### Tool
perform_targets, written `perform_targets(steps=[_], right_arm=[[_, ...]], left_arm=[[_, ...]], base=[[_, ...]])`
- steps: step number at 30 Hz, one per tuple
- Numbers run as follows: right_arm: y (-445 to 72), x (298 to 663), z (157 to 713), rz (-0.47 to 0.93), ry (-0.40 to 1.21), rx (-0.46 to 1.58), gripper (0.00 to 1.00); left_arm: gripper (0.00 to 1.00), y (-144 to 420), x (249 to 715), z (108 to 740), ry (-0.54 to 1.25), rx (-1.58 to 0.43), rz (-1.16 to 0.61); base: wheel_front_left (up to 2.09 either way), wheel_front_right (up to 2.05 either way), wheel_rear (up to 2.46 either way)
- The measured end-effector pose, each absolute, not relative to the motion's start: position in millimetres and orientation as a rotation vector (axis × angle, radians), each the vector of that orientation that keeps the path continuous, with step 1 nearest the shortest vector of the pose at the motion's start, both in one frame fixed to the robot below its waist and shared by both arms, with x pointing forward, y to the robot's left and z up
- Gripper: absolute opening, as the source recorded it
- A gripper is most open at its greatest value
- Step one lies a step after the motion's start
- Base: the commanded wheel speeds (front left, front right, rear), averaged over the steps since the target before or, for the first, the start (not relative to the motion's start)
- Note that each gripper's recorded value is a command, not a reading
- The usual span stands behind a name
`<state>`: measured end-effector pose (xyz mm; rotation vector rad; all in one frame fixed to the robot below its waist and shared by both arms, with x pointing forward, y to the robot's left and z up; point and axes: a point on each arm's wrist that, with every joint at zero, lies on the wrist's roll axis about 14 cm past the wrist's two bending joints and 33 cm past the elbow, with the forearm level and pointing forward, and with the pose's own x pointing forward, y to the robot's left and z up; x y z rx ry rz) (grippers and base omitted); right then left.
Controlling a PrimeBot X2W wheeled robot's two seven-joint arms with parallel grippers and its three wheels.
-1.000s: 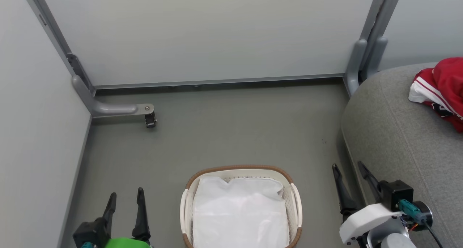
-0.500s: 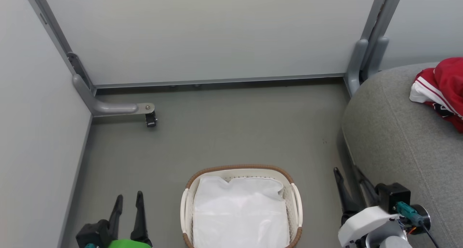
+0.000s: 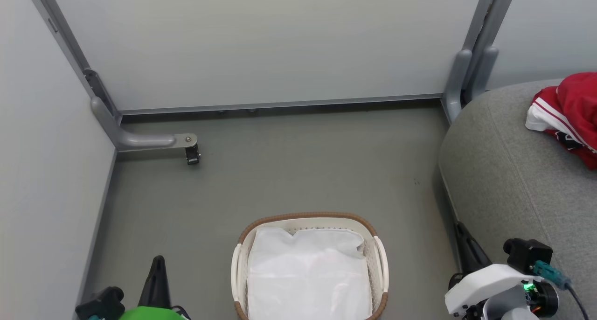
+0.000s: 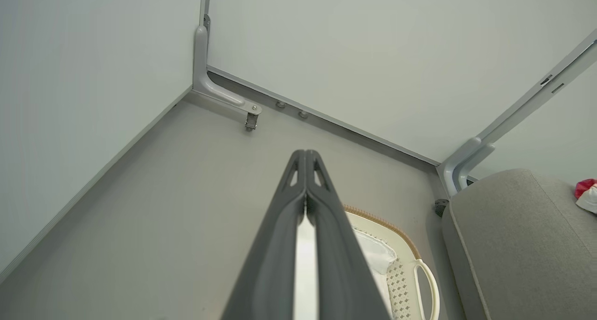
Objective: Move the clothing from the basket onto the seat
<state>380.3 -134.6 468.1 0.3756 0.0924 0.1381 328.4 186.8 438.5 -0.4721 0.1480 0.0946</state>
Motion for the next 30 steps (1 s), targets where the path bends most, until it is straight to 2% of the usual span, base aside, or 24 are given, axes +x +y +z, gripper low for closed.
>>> perform_targets(steps=[30], right_arm=[[-162, 384, 473, 0.016, 0.111, 0.823, 0.00]], left_arm=[[0.00, 198, 348, 452, 0.128, -0.889, 0.142]], base=[[0.00, 0.00, 0.00]])
